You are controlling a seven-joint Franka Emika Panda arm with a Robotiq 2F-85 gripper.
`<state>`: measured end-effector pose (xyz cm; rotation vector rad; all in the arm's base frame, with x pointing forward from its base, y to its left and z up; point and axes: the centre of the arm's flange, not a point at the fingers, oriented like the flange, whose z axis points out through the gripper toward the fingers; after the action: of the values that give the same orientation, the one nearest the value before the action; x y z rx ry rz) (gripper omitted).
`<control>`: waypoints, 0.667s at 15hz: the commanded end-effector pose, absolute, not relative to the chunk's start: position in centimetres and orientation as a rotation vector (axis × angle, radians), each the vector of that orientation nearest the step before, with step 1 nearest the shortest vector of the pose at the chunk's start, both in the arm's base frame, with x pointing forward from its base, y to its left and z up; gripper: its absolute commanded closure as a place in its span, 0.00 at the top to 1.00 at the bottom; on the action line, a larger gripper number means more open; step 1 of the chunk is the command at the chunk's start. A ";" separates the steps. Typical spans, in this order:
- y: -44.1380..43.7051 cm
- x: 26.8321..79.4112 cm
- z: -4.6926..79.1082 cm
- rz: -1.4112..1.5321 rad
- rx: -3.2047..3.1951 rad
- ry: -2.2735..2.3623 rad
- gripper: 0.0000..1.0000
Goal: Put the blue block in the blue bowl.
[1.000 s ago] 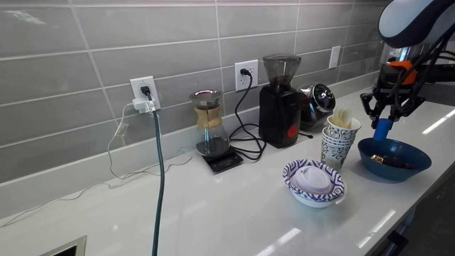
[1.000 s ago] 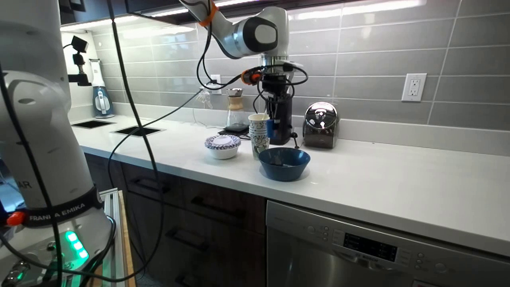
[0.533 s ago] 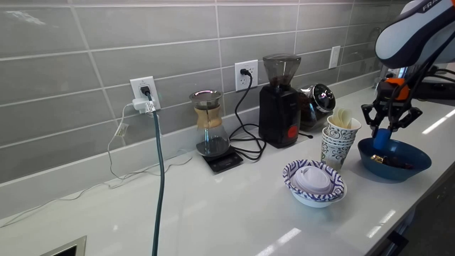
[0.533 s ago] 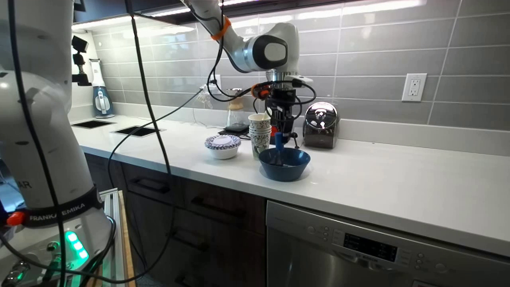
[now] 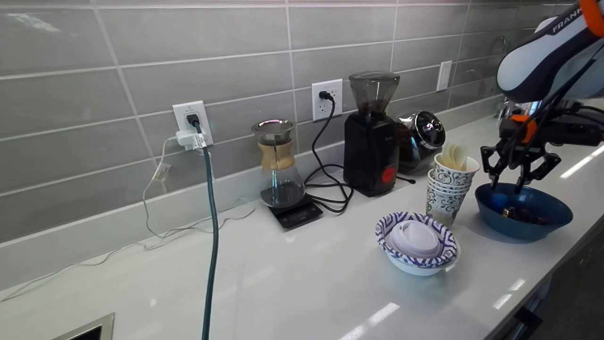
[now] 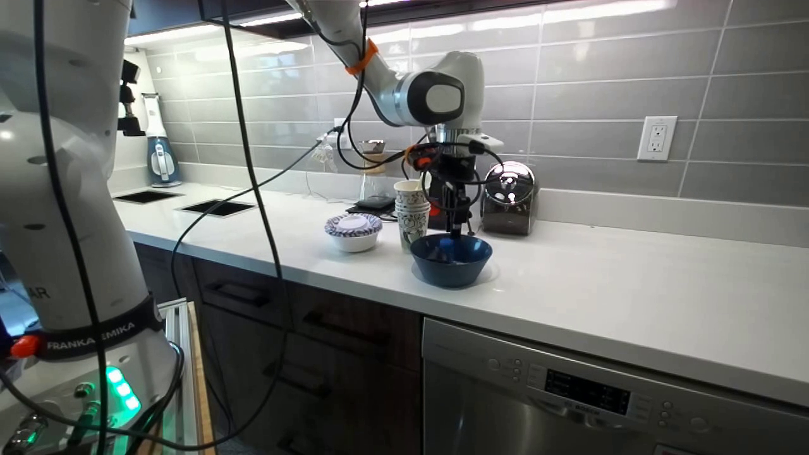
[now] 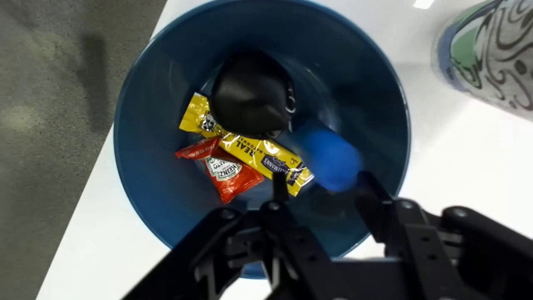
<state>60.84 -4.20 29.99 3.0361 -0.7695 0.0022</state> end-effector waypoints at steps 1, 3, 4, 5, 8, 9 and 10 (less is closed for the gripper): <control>-4.9 61.1 31.5 -0.010 3.078 -0.828 0.79; -5.8 60.5 32.8 0.008 3.087 -0.832 0.92; -6.4 60.0 33.7 0.017 3.087 -0.831 0.98; -7.1 59.5 34.7 0.027 3.098 -0.816 1.00; -9.3 57.0 37.9 0.038 3.135 -0.682 1.00; -9.9 56.0 38.8 0.049 3.164 -0.597 1.00; -10.6 54.6 39.6 0.020 3.189 -0.503 1.00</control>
<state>58.94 -8.96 36.83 3.1056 -0.6930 0.0513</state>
